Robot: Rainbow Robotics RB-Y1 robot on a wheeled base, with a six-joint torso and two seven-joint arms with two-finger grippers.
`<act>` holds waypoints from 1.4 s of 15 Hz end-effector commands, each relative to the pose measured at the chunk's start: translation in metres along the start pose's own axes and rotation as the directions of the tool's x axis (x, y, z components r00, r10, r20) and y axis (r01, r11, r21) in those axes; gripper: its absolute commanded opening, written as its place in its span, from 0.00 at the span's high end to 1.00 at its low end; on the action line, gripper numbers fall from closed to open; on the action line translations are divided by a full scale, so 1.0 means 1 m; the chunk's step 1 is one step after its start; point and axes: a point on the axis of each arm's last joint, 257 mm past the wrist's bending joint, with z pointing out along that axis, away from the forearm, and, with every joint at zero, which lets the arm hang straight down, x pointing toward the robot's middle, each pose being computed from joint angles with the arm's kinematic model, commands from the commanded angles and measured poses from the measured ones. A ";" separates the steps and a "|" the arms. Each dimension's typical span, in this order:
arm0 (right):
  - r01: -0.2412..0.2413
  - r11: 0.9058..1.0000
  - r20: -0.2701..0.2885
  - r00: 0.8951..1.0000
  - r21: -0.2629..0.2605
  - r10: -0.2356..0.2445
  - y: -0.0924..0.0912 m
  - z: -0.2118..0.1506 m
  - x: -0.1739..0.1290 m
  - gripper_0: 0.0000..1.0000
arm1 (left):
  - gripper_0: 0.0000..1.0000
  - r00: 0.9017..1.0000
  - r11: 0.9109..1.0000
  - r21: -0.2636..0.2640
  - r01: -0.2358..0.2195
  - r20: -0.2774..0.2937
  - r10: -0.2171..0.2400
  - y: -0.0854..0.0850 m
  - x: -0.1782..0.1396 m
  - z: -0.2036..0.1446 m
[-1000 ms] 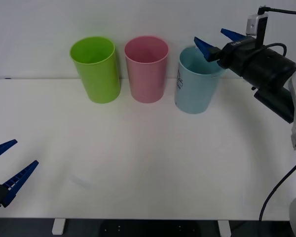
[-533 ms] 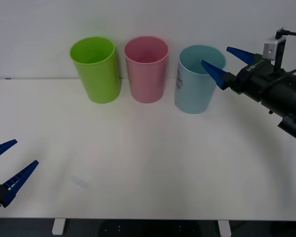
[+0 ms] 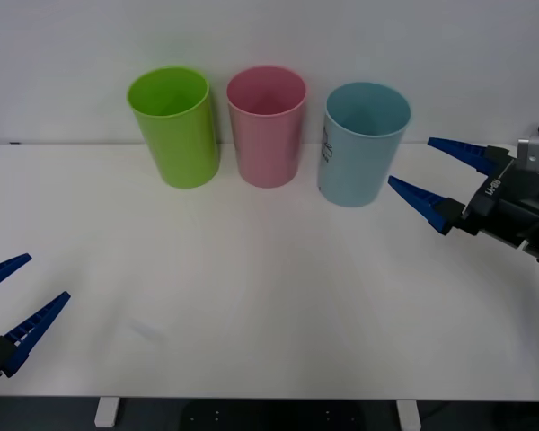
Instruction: Grasp the object on the table and drop it into the matching bin: aluminum can to the light blue bin, PET bottle to the pink bin.
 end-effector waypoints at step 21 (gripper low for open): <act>-0.077 0.979 -0.241 0.970 -0.186 0.030 0.071 -0.126 0.114 0.00 | 0.00 1.000 1.000 0.000 0.000 0.000 0.000 0.000 0.000 0.000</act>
